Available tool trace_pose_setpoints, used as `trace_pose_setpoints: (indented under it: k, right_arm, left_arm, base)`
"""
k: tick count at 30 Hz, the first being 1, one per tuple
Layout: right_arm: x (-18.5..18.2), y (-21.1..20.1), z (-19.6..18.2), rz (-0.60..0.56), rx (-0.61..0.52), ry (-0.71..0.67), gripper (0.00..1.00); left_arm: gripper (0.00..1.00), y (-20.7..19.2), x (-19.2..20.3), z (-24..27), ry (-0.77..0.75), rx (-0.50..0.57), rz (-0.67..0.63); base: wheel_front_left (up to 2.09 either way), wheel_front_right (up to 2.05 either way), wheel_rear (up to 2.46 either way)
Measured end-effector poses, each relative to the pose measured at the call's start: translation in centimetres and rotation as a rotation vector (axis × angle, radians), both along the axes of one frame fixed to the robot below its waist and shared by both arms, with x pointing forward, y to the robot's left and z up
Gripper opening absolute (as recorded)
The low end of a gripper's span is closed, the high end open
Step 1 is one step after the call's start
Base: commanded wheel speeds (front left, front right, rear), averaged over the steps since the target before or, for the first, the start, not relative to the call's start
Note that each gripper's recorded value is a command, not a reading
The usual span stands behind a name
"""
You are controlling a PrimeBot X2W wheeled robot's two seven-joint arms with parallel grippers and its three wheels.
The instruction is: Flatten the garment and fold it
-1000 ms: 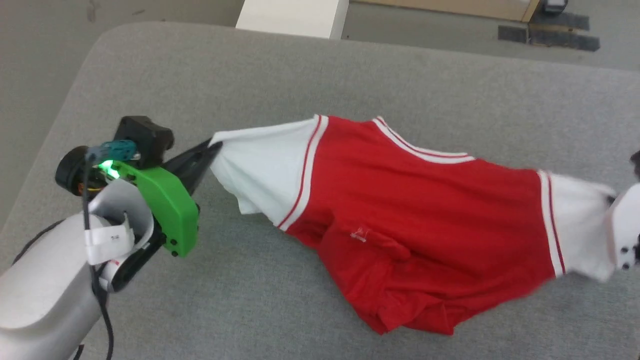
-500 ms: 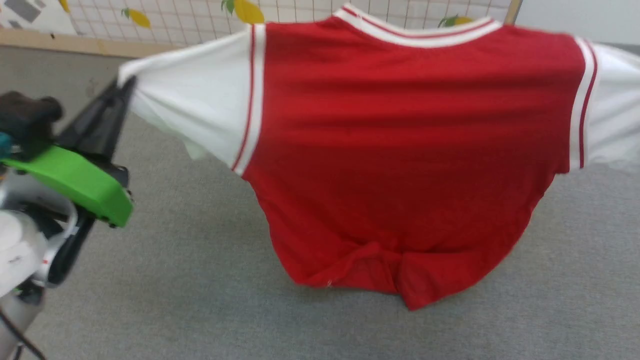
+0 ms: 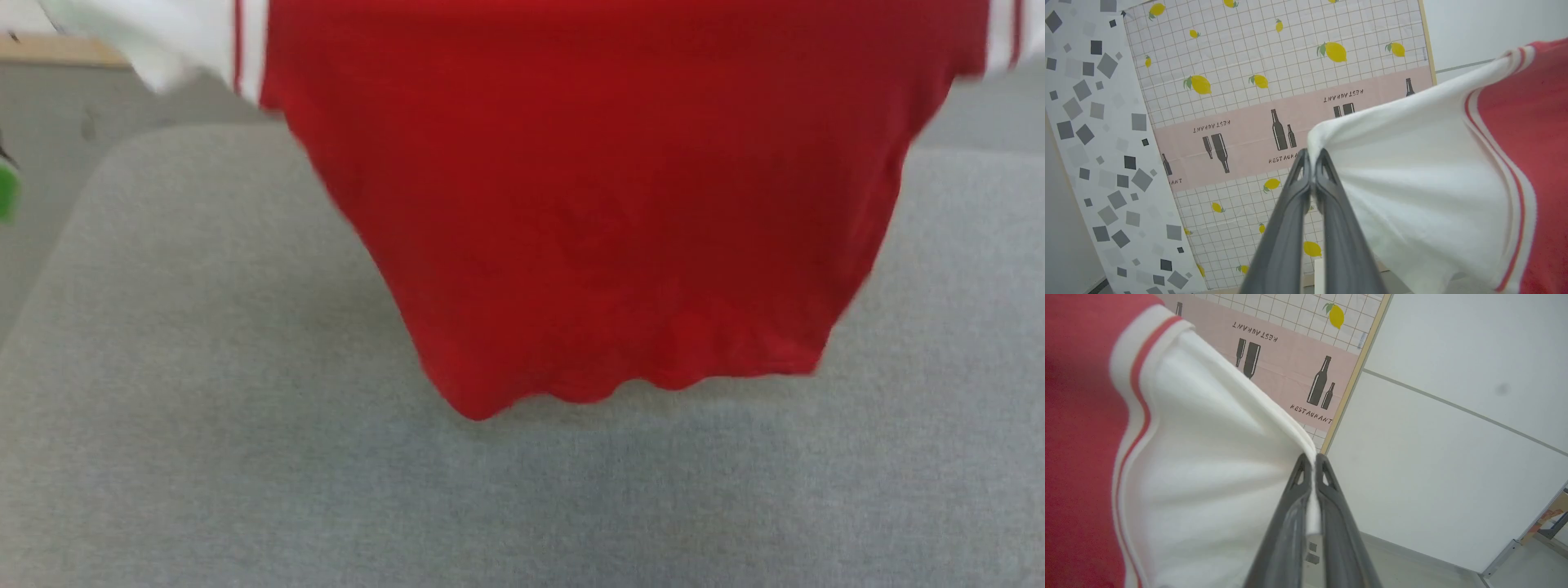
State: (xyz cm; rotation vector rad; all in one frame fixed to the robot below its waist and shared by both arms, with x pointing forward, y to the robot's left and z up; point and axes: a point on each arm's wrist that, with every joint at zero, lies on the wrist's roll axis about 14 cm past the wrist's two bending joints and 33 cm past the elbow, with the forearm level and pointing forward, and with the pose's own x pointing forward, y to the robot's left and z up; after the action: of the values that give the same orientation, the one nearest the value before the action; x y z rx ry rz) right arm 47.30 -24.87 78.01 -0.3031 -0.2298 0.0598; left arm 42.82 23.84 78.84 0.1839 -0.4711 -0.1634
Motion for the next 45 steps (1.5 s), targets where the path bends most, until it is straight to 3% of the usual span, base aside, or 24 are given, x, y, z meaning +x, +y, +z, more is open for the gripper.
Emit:
trace_pose_setpoints:
  k: [12, 21, 28, 32, 37, 42, 45]
  right_arm:
    - [12.2, -1.5, -1.6, -0.077, -0.002, 0.033, 0.0]
    - [19.2, -2.9, -1.9, -0.145, 0.038, -0.091, 0.0]
    - [23.2, -1.2, -7.8, -0.117, 0.054, -0.076, 0.0]
    - [23.8, 0.5, -13.6, -0.078, 0.064, 0.011, 0.0]
    - [21.1, 2.1, -22.8, -0.028, 0.052, 0.208, 0.0]
    - [14.3, 2.7, -32.0, 0.013, 0.049, 0.453, 0.0]
    - [8.9, 1.7, -35.8, 0.017, 0.038, 0.599, 0.0]
  left_arm:
    - [0.0, -0.4, 14.6, -3.3, 0.171, 0.01, 0.001]
    - [0.0, -1.4, 22.7, -1.9, -0.019, -0.076, 0.016]
    - [0.0, -1.7, 26.1, -7.6, 0.012, -0.081, 0.001]
    - [0.0, -2.0, 25.9, -14.4, 0.159, -0.041, -0.018]
    - [0.0, -2.5, 21.8, -25.3, 0.428, 0.0, -0.044]
    - [0.0, -2.1, 13.7, -34.6, 0.689, 0.019, -0.055]
    - [0.0, -1.8, 9.1, -36.8, 0.769, 0.014, -0.061]
  base:
    - [0.0, 0.0, 0.0]
    - [0.0, 0.0, 0.0]
    - [0.0, 0.0, 0.0]
    - [0.0, 0.0, 0.0]
    - [0.0, 0.0, 0.0]
    - [0.0, 0.0, 0.0]
    - [0.0, 0.0, 0.0]
